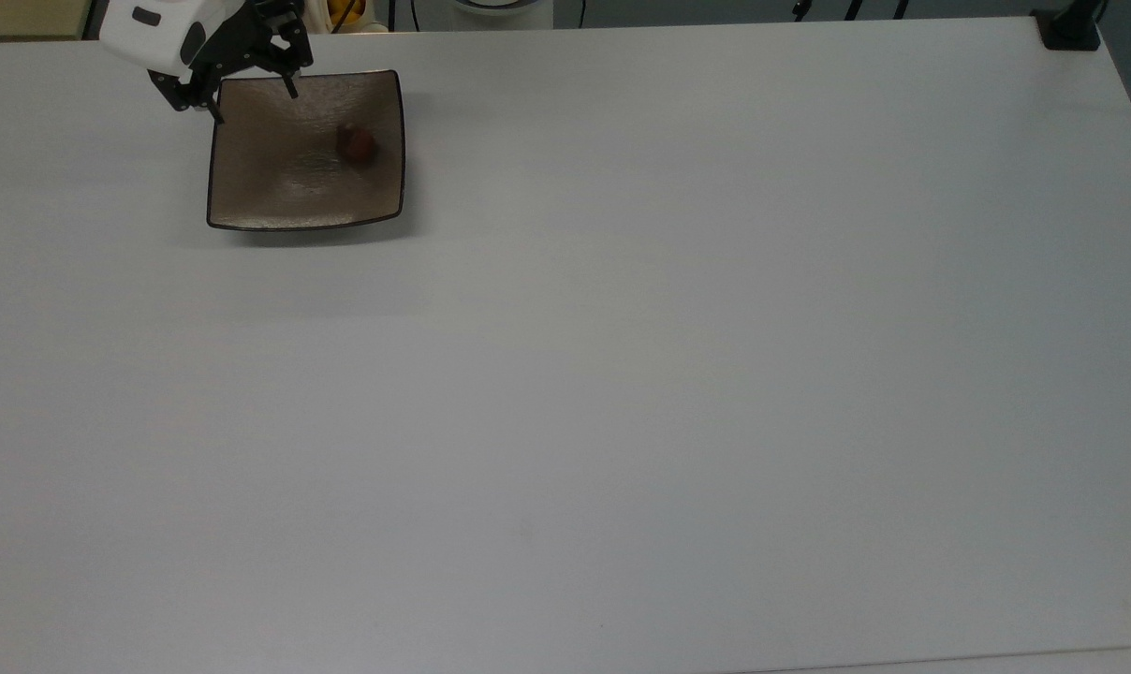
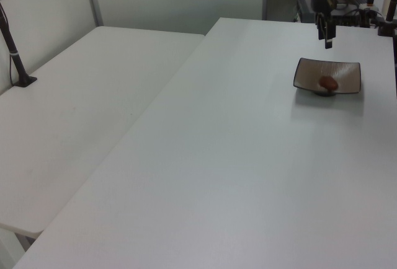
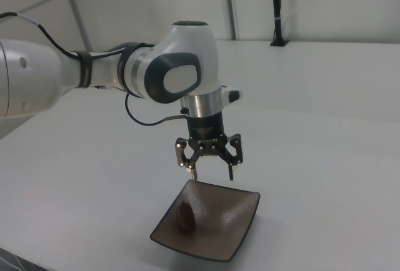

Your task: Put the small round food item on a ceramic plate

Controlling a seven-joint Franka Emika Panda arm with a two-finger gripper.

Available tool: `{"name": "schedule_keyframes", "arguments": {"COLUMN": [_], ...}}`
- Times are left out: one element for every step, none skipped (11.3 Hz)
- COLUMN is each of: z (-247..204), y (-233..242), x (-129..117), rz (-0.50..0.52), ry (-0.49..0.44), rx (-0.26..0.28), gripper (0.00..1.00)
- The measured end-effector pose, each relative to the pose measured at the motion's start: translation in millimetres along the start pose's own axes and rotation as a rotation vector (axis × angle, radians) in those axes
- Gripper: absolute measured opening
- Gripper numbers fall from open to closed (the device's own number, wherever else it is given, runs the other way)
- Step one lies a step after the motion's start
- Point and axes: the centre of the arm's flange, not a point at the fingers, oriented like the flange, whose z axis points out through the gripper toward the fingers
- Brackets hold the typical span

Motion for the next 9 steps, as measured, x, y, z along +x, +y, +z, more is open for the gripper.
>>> {"name": "schedule_keyframes", "arguments": {"z": [-2,-7,-16,-30,-44,-58,-69,-77,-86], "y": [0,-3,-9,-16,-28,-47,-70,-95,-114], "x": [-1,-2,-3,-5,-3,9,26,43,56], "rz": [0.000,0.028,0.097,0.187,0.256,0.314,0.368,0.418,0.456], "ry": [0.003,0.016,0.044,0.075,0.097,0.115,0.126,0.133,0.146], "rx": [-0.002,0.012,0.040,0.059,0.061,0.053,0.046,0.042,0.036], "gripper": [0.98,1.00,1.00,1.00,1.00,1.00,1.00,1.00,1.00]}}
